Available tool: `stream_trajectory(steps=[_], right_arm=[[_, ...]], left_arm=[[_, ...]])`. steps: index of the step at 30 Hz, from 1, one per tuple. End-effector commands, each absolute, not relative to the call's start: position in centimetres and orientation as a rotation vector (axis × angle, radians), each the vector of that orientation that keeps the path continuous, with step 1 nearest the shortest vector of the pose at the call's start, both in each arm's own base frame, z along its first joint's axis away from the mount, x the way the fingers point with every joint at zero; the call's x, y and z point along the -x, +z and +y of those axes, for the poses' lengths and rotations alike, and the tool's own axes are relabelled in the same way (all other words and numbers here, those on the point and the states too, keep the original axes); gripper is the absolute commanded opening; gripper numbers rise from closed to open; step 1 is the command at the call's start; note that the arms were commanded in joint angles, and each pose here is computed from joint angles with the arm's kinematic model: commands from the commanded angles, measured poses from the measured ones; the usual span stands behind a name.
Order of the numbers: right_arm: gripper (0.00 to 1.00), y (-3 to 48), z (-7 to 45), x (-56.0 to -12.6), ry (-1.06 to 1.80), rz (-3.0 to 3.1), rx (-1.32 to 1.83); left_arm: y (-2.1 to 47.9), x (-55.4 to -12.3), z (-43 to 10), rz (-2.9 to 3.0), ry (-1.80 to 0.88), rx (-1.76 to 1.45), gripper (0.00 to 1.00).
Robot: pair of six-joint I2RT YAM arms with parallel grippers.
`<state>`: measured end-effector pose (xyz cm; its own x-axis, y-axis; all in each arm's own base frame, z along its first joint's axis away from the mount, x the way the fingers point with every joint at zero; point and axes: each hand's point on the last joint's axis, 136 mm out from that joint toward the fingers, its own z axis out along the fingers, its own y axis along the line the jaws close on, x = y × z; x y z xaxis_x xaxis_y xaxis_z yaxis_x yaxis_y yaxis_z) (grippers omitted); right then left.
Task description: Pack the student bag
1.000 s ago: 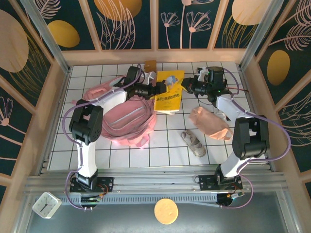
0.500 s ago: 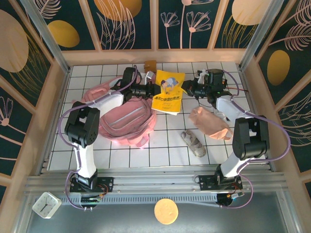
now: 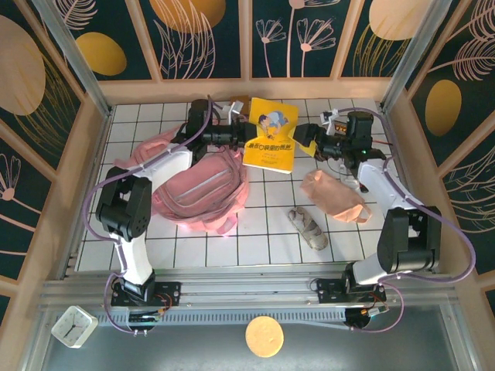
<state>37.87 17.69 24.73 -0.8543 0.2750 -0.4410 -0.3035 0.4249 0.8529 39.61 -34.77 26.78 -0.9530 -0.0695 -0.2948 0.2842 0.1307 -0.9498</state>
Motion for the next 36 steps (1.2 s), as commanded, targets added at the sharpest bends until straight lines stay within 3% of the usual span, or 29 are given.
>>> stream_trajectory(steps=[1,12,19,24,30,31,32,33,34,35,36], right_arm=[[0.99,27.3,19.1,-36.5,1.565,2.032,0.180],[0.95,30.4,23.1,-35.7,1.714,1.943,0.300],[0.88,31.9,22.7,-34.5,1.707,1.935,0.294],[0.67,32.1,22.5,-34.0,1.708,1.947,0.280],[0.08,31.4,22.5,-34.3,1.701,1.972,0.246],[0.00,31.3,22.4,-34.5,1.691,1.980,0.234],[0.00,31.1,22.3,-34.6,1.675,1.991,0.223],[0.00,31.1,22.2,-34.7,1.658,1.994,0.220],[0.00,30.9,21.9,-34.9,1.630,2.011,0.192],[0.00,30.6,21.3,-35.3,1.587,2.031,0.155],[0.00,30.3,20.6,-35.7,1.540,2.052,0.114]], left_arm=[[33.6,-37.1,-34.2,1.926,-2.017,-0.386,0.00],[32.2,-35.4,-34.0,1.959,-2.047,-0.386,0.00],[29.4,-35.6,-34.0,2.072,-1.930,-0.400,0.00],[29.0,-35.7,-33.9,2.102,-1.887,-0.410,0.00],[29.5,-35.7,-33.8,2.089,-1.880,-0.401,0.00],[29.6,-35.6,-33.8,2.089,-1.879,-0.401,0.00],[29.7,-35.6,-33.7,2.085,-1.866,-0.410,0.00],[29.6,-35.7,-33.5,2.092,-1.827,-0.413,0.18],[29.1,-35.9,-33.2,2.119,-1.739,-0.418,0.53],[28.3,-36.1,-32.6,2.162,-1.614,-0.430,0.98],[28.0,-36.1,-31.8,2.191,-1.504,-0.434,0.99]])
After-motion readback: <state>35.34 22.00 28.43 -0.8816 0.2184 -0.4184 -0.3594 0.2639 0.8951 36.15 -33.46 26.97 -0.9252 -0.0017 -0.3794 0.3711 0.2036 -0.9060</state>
